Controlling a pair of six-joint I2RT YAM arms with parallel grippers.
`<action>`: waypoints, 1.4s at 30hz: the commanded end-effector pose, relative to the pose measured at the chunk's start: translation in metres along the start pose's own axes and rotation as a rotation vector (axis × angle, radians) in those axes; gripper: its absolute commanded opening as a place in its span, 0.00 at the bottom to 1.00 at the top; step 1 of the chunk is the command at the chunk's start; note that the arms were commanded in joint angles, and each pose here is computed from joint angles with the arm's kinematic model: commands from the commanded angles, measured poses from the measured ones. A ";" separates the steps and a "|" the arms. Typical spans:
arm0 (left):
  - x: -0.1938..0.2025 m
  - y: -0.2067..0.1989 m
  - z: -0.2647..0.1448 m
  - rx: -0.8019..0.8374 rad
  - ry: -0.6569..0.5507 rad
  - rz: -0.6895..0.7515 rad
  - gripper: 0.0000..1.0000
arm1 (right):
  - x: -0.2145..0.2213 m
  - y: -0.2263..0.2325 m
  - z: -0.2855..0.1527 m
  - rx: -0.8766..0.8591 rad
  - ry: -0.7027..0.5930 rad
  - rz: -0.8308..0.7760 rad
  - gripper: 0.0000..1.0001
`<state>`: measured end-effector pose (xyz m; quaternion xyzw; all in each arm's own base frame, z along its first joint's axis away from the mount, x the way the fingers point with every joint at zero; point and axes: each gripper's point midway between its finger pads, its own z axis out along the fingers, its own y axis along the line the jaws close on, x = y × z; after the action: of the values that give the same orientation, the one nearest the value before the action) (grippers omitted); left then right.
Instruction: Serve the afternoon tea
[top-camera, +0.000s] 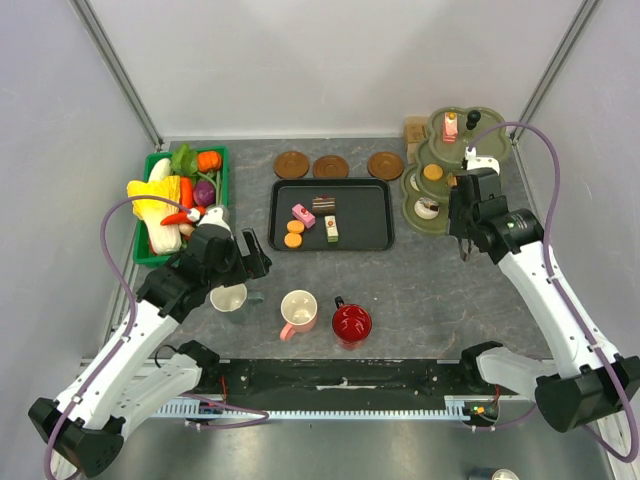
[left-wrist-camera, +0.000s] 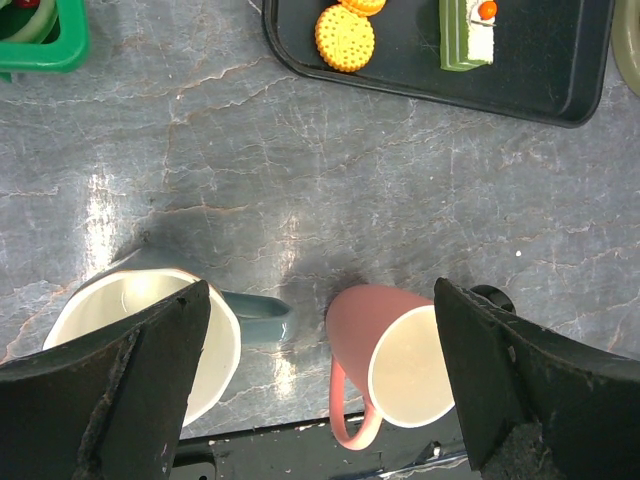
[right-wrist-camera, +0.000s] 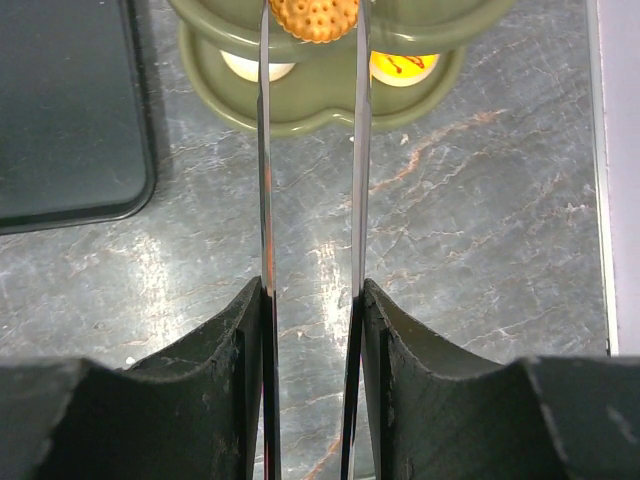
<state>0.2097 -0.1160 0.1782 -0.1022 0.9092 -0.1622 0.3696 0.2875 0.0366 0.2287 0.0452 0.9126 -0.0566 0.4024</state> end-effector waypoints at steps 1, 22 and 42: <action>-0.008 -0.005 -0.003 0.022 -0.039 -0.014 0.99 | -0.017 -0.008 0.003 0.032 -0.034 0.014 0.33; -0.009 -0.004 -0.003 0.016 -0.044 -0.011 0.99 | -0.038 -0.005 0.043 0.044 -0.040 0.032 0.52; -0.009 -0.008 -0.009 0.044 -0.037 -0.017 0.99 | -0.006 0.029 -0.021 -0.308 -0.042 -0.043 0.59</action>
<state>0.2088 -0.1159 0.1808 -0.1021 0.9069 -0.1659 0.3737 0.3002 0.0398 0.2437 0.0285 0.9026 -0.0043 0.4294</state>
